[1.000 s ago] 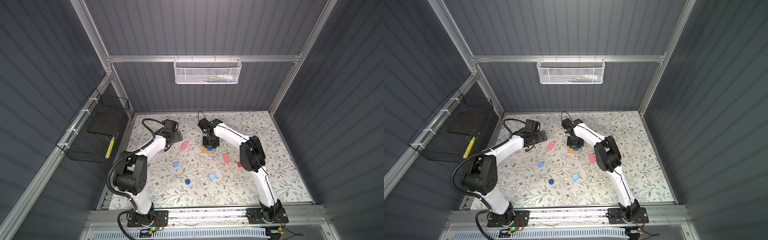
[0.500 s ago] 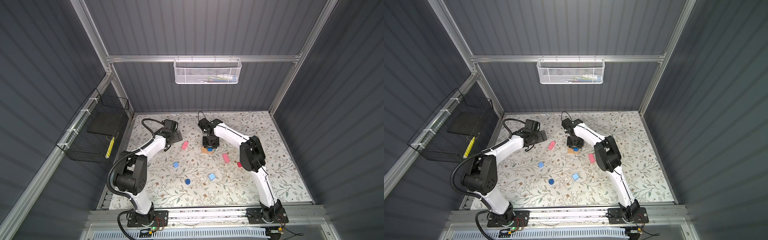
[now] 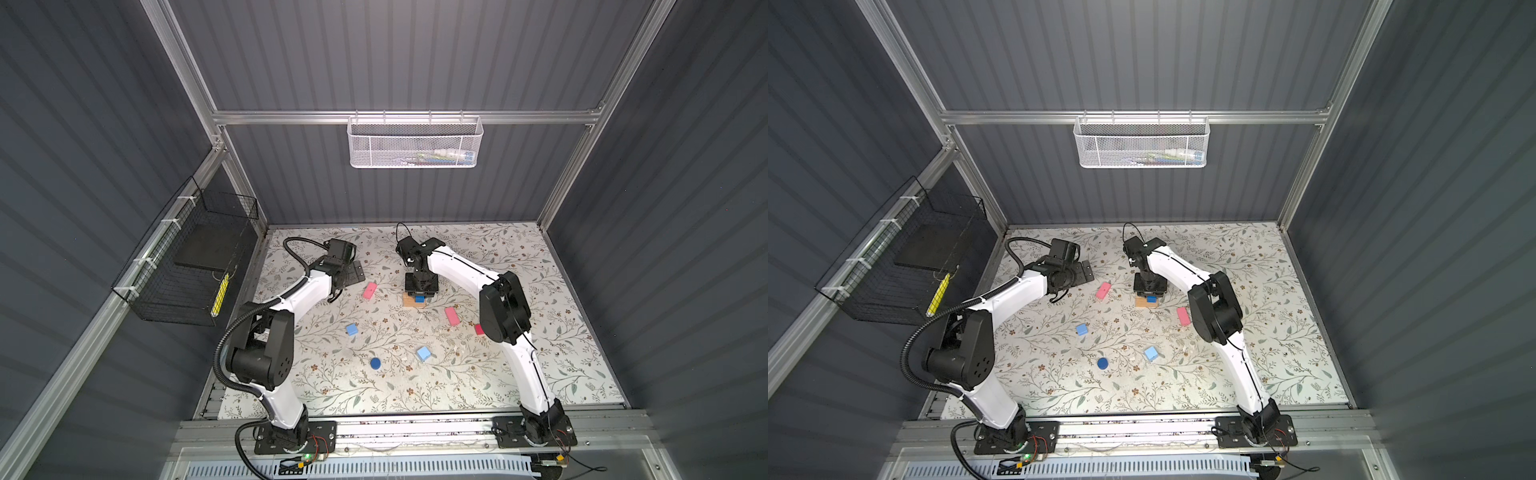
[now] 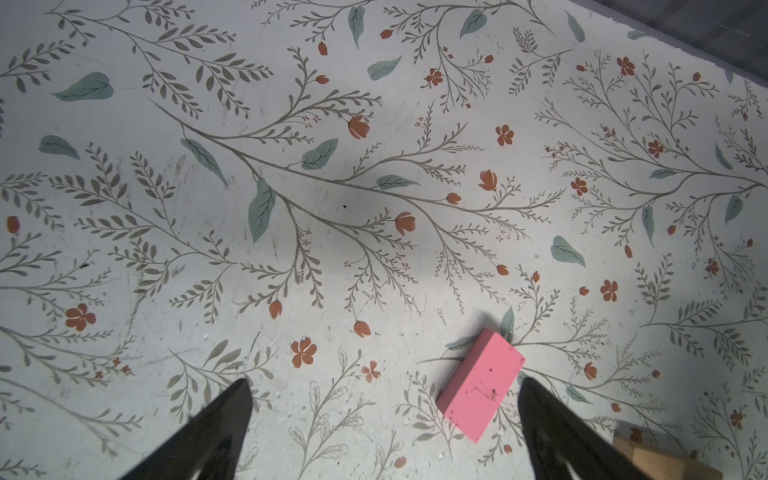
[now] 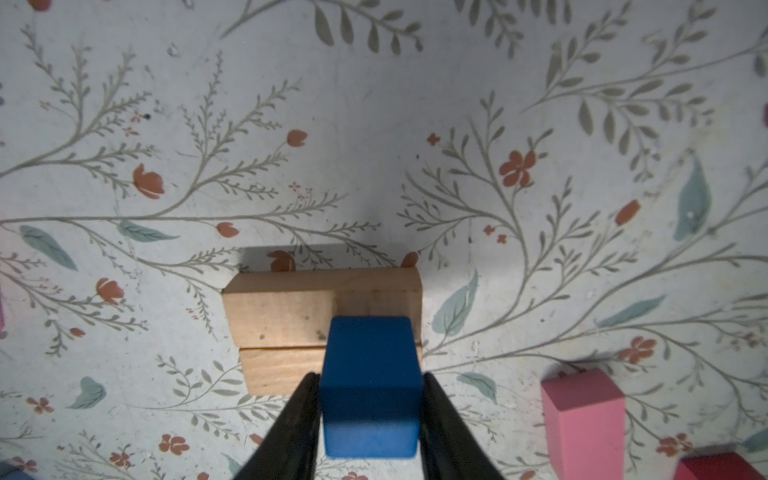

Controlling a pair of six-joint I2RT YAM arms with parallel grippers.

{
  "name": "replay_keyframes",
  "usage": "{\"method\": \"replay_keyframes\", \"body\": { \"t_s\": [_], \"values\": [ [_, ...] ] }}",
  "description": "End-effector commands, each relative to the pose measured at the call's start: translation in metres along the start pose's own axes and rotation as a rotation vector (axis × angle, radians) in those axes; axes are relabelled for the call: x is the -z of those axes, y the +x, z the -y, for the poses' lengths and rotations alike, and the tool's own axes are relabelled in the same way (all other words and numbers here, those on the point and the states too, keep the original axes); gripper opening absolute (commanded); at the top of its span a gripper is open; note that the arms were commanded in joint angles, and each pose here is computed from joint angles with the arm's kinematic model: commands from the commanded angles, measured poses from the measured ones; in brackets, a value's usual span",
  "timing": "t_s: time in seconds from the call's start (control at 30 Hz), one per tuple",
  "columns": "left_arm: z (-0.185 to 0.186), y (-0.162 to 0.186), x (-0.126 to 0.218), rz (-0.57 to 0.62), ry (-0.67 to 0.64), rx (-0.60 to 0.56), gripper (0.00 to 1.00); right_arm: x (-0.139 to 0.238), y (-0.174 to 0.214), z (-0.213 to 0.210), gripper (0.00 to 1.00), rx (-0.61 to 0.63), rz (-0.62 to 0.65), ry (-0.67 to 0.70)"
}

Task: Build the wood block tower
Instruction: 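Lower the held blue cube onto the top wooden block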

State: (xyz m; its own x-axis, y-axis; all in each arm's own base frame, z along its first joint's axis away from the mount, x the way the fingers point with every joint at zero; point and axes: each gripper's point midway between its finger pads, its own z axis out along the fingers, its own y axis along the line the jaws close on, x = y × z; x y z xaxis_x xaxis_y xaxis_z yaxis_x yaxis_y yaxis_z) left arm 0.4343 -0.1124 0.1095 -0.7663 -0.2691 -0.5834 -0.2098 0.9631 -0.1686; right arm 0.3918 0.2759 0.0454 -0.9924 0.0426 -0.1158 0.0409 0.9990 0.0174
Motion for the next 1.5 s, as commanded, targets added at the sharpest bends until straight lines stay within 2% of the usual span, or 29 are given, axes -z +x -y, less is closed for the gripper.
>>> {"method": "replay_keyframes", "body": {
  "t_s": [0.0, 0.73, 1.47],
  "values": [
    [-0.0015, -0.0042, 0.0098, 0.014, 0.013, 0.012, 1.00, -0.0060, -0.0018, 0.0033, 0.38, -0.010, -0.008, 0.018],
    [-0.0016, -0.0050, 0.0099, 0.015, 0.013, 0.010, 1.00, -0.0032, -0.0001, 0.0062, 0.29, 0.018, -0.009, 0.033],
    [-0.0012, -0.0044, 0.0095, 0.012, 0.015, 0.010, 1.00, 0.0001, -0.0009, 0.0071, 0.26, 0.058, -0.002, 0.039]
  ]
}}
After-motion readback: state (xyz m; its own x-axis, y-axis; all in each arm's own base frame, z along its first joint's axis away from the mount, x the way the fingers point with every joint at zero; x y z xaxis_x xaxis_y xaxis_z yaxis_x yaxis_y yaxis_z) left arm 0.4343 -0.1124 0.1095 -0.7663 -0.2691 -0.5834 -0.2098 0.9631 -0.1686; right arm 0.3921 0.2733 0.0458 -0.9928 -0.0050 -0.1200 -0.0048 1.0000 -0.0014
